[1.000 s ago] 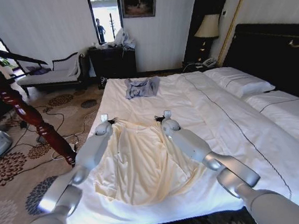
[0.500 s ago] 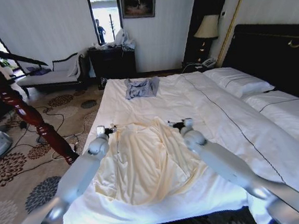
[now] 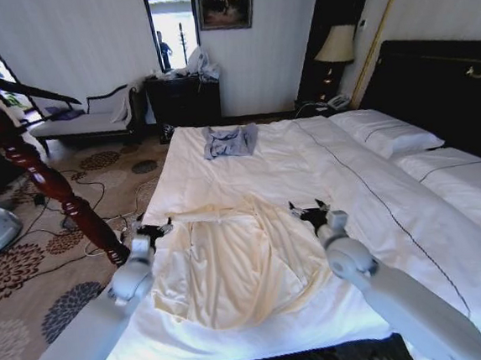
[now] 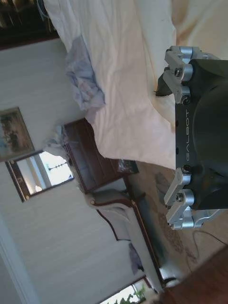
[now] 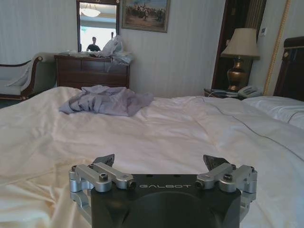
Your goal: Pick up the clothes from the bed and hang them on the clothes hanger.
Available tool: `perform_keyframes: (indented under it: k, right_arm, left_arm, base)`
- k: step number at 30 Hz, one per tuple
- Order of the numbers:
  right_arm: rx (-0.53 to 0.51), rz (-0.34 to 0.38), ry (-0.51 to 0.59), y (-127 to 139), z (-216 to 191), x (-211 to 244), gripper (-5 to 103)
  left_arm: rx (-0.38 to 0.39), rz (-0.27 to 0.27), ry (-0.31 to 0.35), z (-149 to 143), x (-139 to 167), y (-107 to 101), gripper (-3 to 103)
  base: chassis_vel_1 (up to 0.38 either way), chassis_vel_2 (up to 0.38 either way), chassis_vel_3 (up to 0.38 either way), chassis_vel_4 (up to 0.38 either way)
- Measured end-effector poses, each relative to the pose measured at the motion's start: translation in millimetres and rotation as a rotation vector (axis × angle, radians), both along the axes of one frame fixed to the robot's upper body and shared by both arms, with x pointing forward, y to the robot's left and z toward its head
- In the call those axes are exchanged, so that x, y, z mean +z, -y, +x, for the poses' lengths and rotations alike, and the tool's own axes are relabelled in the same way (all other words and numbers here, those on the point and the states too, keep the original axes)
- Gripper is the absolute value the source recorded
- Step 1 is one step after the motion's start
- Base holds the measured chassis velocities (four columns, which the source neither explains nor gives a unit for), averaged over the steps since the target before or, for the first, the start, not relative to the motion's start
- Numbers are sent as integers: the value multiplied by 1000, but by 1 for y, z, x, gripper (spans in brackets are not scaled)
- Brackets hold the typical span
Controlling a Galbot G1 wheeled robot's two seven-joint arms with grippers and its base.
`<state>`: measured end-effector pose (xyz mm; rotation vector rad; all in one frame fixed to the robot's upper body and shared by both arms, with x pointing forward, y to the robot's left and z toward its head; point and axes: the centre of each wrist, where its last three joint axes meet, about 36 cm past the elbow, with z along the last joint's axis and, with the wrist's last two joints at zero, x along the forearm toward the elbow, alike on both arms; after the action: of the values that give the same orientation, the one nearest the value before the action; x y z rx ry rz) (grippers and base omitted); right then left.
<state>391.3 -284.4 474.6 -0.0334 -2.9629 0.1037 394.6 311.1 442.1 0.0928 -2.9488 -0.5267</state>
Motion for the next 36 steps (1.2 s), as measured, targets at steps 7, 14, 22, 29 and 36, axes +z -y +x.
perform_keyframes:
  k: [7,14,22,29,36]
  right_arm:
    - [-4,-9,-2,8,-13,4,100]
    - [-7,8,-12,7,-19,3,100]
    - [-51,18,-21,18,-16,4,100]
    - [-93,32,-24,30,-3,-1,100]
    - [-101,46,-37,27,5,-14,100]
  left_arm:
    - [20,-43,-19,16,-1,12,100]
    - [27,-71,-32,52,12,9,100]
    - [2,-177,-51,145,30,36,100]
    - [-31,-223,-57,269,61,75,100]
    - [-65,-251,-116,355,88,127,97]
  base:
    - [0,0,0,0]
    - [0,0,0,0]
    - [0,0,0,0]
    - [0,0,0,0]
    - [0,0,0,0]
